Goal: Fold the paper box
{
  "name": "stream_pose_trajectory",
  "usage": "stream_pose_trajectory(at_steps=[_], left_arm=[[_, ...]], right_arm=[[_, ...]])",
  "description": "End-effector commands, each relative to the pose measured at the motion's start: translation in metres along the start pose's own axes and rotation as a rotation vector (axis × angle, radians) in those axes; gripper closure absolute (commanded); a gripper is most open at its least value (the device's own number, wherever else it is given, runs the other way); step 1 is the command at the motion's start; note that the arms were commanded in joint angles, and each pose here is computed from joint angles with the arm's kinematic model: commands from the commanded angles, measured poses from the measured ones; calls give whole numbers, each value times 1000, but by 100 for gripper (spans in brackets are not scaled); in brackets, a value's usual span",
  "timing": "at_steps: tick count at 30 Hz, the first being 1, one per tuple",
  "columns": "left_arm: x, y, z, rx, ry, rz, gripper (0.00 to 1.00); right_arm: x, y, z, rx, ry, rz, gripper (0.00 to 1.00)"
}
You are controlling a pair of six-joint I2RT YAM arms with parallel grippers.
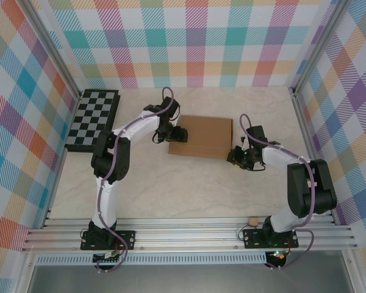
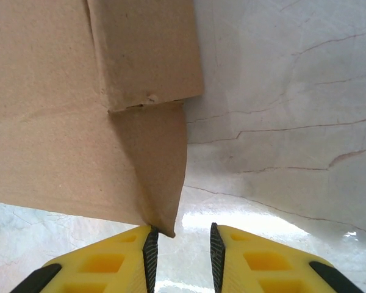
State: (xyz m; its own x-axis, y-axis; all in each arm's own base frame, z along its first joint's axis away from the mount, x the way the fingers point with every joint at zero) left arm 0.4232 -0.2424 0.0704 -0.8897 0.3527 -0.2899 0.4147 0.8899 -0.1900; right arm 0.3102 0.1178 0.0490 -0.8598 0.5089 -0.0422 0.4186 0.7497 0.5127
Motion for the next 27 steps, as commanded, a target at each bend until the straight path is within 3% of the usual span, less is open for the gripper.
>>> stream_pose_trajectory(at_steps=[1,15,19,23,27], left_arm=[[32,22,17,-73,138,-14,25],[34,22,17,-70,141,-13,26],[34,23,16,-74,144,-8,25],[34,24,15,-77,146,-6,26],[35,24,16,-74,149,-9,25]], right_arm=[[2,-12,4,73,15,22,70],[-8,-7,7,96,15,34,69],[-8,1,-8,80,0,24,68],[-14,16,-30,30,-51,-24,67],[-24,32,-28,-5,-47,-130,67]])
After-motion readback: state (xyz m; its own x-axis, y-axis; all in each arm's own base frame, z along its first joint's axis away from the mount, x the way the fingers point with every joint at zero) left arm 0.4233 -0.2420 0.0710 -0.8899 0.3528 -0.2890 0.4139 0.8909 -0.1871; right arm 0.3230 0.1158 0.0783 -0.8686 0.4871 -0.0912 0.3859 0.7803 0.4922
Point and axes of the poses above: each hand's point on the last joint's axis, 136 mm out from that joint toward the fingers, its own z axis out along the fingers, its own y axis along the line the jaws close on, x = y × z, the point moved 1 cm from there along -z, back along the fingers, and after that the axes turned 13 degrees about z, right-handed, at the moved point
